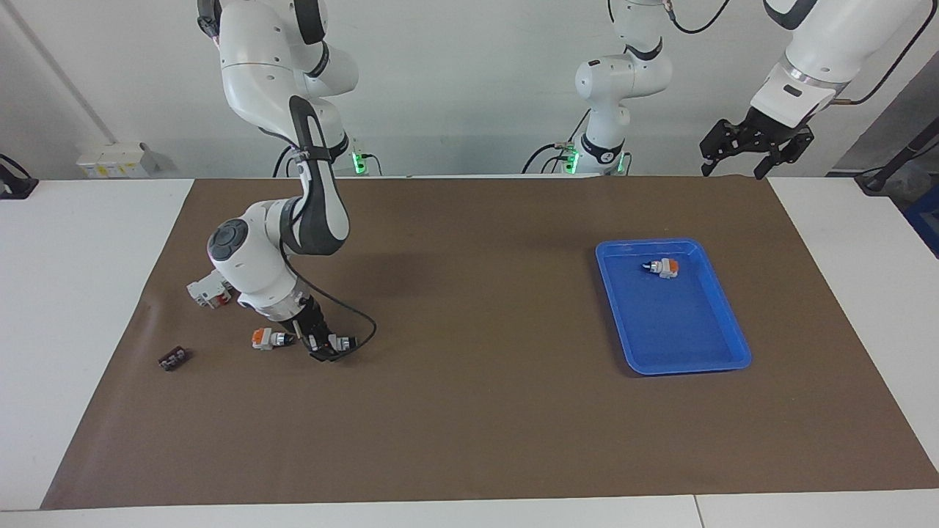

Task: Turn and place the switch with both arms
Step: 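Reach the right gripper to the orange-white switch and grasp it, then lift the switch with the right gripper while the left gripper reaches toward it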

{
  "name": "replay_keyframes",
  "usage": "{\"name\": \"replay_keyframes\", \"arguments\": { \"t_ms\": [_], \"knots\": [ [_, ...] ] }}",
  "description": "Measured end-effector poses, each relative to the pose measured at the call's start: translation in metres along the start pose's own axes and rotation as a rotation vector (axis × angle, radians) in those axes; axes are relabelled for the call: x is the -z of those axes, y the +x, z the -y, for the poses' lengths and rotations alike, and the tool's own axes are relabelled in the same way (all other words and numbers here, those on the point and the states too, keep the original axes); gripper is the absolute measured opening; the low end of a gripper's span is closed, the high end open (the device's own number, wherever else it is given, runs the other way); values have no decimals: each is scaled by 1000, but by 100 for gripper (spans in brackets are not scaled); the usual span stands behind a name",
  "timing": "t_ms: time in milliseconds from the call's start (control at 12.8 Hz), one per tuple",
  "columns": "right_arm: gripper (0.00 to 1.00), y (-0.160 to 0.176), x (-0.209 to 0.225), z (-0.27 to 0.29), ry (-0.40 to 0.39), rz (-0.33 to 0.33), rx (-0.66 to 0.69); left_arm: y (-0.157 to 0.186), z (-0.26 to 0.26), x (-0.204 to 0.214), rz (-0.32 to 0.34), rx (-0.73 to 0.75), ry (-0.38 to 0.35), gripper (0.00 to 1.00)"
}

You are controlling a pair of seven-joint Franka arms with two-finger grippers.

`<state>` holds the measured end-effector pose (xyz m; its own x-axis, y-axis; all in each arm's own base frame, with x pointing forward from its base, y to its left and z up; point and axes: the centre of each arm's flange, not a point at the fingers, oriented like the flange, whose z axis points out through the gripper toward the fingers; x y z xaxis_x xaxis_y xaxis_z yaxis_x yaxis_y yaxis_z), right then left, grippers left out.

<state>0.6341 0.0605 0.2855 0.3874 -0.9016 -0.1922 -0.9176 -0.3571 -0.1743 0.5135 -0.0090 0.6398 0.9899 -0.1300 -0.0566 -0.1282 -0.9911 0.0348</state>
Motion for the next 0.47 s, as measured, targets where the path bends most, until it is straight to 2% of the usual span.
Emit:
{"name": "replay_keyframes", "arguments": {
  "t_ms": [468],
  "knots": [
    [54, 3, 1, -1, 3, 3, 24, 0, 0, 0, 0, 0, 0, 100]
  ]
}}
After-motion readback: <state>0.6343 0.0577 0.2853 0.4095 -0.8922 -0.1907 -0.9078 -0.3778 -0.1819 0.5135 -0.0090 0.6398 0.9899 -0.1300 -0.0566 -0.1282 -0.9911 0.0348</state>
